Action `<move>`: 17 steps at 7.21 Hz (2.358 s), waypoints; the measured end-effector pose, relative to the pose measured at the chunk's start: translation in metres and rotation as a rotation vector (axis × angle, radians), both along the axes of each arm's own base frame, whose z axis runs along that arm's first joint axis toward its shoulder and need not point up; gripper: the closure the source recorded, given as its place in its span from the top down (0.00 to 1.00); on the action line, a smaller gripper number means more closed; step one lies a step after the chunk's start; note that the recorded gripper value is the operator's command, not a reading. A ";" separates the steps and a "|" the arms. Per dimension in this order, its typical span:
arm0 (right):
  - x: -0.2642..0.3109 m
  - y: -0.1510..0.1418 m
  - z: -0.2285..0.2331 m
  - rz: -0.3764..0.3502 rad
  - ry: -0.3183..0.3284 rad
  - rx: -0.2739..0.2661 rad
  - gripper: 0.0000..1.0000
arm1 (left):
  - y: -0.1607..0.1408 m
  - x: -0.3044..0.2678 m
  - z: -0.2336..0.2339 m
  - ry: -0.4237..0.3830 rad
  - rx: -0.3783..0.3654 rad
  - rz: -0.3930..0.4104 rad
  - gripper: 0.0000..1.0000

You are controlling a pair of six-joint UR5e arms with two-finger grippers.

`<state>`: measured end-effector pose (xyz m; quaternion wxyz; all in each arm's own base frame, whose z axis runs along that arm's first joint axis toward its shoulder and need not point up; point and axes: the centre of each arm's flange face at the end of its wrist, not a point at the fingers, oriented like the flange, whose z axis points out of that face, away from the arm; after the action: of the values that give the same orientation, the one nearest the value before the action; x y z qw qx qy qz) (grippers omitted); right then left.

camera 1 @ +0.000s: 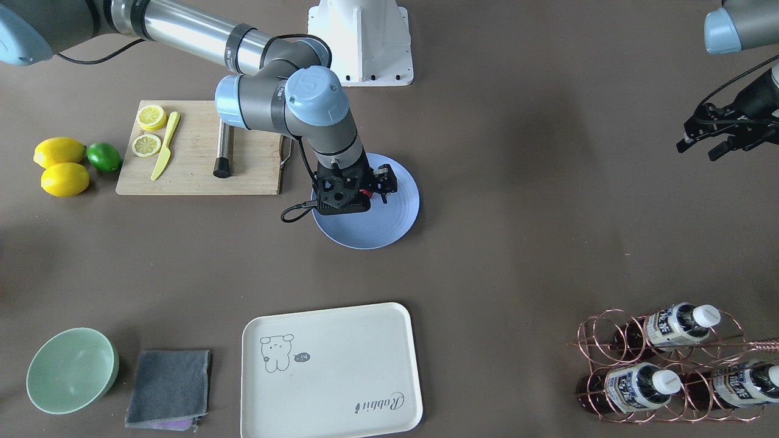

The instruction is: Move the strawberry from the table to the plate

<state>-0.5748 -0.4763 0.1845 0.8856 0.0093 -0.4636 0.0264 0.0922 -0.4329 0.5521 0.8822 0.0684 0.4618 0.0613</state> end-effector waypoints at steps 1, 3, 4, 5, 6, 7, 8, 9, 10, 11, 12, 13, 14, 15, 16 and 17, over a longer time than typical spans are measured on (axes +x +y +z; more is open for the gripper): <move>0.044 -0.003 -0.003 -0.003 0.011 -0.006 1.00 | 0.001 -0.002 0.003 -0.004 -0.005 -0.003 0.74; 0.158 -0.012 0.040 -0.032 0.055 0.055 1.00 | 0.003 -0.018 0.011 -0.016 -0.007 -0.028 0.74; 0.216 -0.027 0.077 -0.057 0.077 0.085 1.00 | 0.007 -0.031 0.019 -0.026 0.003 -0.034 0.74; 0.276 -0.035 0.124 -0.092 0.107 0.122 1.00 | 0.012 -0.042 0.027 -0.034 0.013 -0.038 0.74; 0.336 -0.036 0.178 -0.143 0.144 0.168 1.00 | 0.016 -0.050 0.031 -0.038 0.016 -0.043 0.74; 0.395 -0.033 0.230 -0.192 0.169 0.205 1.00 | 0.017 -0.053 0.033 -0.040 0.016 -0.046 0.74; 0.458 -0.027 0.278 -0.227 0.170 0.232 1.00 | 0.016 -0.054 0.032 -0.042 0.010 -0.048 0.74; 0.518 -0.024 0.322 -0.240 0.160 0.250 1.00 | 0.015 -0.057 0.029 -0.044 -0.001 -0.051 0.74; 0.568 -0.023 0.360 -0.234 0.161 0.257 1.00 | 0.014 -0.066 0.028 -0.048 0.004 -0.053 0.74; 0.604 -0.021 0.390 -0.234 0.168 0.263 1.00 | 0.012 -0.083 0.031 -0.061 0.017 -0.054 0.74; 0.624 -0.015 0.413 -0.240 0.173 0.263 1.00 | 0.011 -0.107 0.036 -0.080 0.032 -0.055 0.74; 0.635 -0.009 0.427 -0.244 0.178 0.259 1.00 | 0.009 -0.135 0.040 -0.100 0.046 -0.049 0.74; 0.642 -0.004 0.435 -0.242 0.184 0.251 1.00 | 0.004 -0.158 0.039 -0.113 0.048 -0.043 0.74; 0.645 0.000 0.439 -0.241 0.191 0.245 1.00 | 0.000 -0.169 0.038 -0.118 0.039 -0.038 0.91; 0.648 0.000 0.441 -0.240 0.212 0.241 1.00 | -0.001 -0.172 0.039 -0.120 0.028 -0.031 0.96; 0.650 -0.001 0.442 -0.240 0.243 0.235 1.00 | 0.000 -0.171 0.041 -0.120 0.013 -0.023 0.96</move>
<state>0.0755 -0.4771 0.6267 0.9247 0.0600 -0.3510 -0.1350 -0.0789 -0.4326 0.5933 0.9086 0.0755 0.4067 0.0581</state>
